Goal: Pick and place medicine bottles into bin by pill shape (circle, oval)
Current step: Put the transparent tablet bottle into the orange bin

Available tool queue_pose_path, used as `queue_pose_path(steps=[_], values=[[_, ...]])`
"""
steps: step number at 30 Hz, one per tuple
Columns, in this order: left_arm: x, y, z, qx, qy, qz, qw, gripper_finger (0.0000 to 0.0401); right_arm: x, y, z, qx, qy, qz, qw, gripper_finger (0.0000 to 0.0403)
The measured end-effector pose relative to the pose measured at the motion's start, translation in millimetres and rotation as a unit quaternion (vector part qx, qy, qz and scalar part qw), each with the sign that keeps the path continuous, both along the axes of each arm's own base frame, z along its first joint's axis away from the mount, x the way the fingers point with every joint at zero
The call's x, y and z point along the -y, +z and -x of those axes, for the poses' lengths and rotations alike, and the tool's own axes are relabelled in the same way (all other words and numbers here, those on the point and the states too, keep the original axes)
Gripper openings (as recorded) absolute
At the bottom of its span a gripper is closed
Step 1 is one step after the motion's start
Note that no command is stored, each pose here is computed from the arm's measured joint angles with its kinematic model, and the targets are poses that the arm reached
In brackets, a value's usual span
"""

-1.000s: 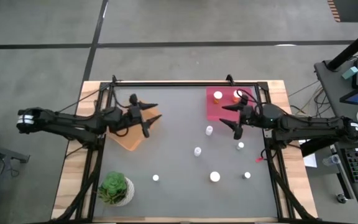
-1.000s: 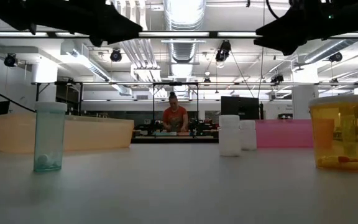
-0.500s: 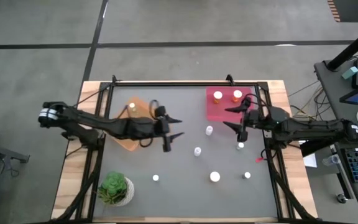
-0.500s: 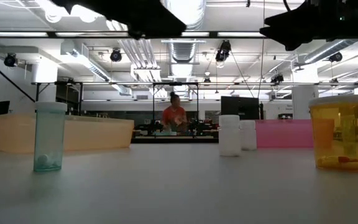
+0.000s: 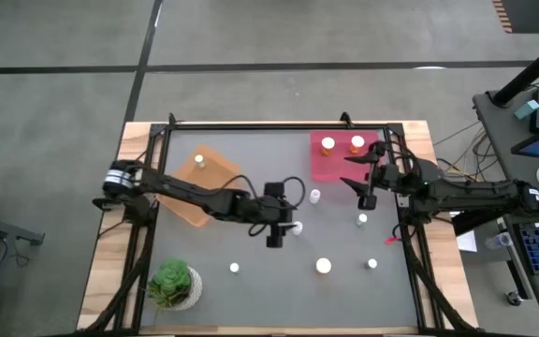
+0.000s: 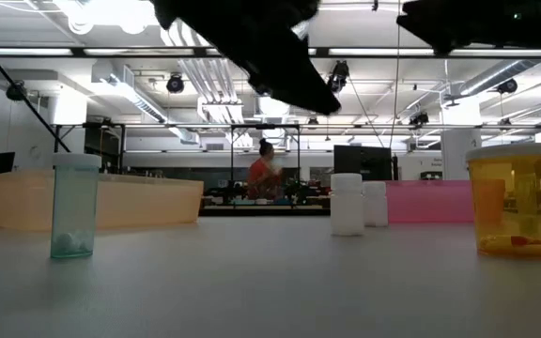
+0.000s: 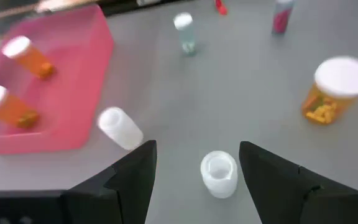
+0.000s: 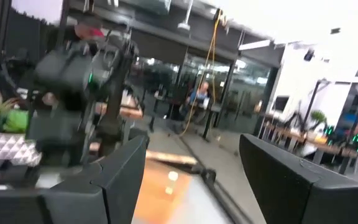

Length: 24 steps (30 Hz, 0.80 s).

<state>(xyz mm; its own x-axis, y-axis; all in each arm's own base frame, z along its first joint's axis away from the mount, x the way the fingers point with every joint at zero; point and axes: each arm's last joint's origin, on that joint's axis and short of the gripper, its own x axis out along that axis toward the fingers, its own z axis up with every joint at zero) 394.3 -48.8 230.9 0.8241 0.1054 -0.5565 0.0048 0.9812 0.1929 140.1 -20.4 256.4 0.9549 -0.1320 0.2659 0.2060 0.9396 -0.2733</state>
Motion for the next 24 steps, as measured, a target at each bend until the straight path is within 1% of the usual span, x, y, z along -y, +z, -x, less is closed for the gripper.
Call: queue_pose_path(steps=[3,7,12,16,19,21,24], values=[[3,-13,-11,-0.017,-0.027,0.022,0.999,0.0215,0,6,2,0.020,-0.003,0.013,1.000,0.0250],[4,-20,-18,-0.025,-0.039,0.058,0.997,0.0215,0,6,2,0.017,-0.003,0.010,1.000,0.0247],[-5,-25,-20,-0.024,-0.032,0.063,0.997,0.0229,1,4,-1,0.007,-0.006,0.017,1.000,0.0247],[-12,-32,-23,0.015,-0.017,0.060,0.998,0.0233,0,5,-1,0.009,-0.007,0.021,1.000,0.0247],[-13,-40,-21,-0.001,-0.019,0.062,0.998,0.0233,0,5,-1,0.007,-0.008,0.020,1.000,0.0247],[-12,-43,-23,0.004,-0.021,0.063,0.998,0.0233,1,4,-1,0.003,-0.011,0.019,1.000,0.0247],[-11,-50,-23,-0.010,-0.024,0.080,0.996,0.0233,1,4,-1,0.000,-0.012,0.022,1.000,0.0247]])
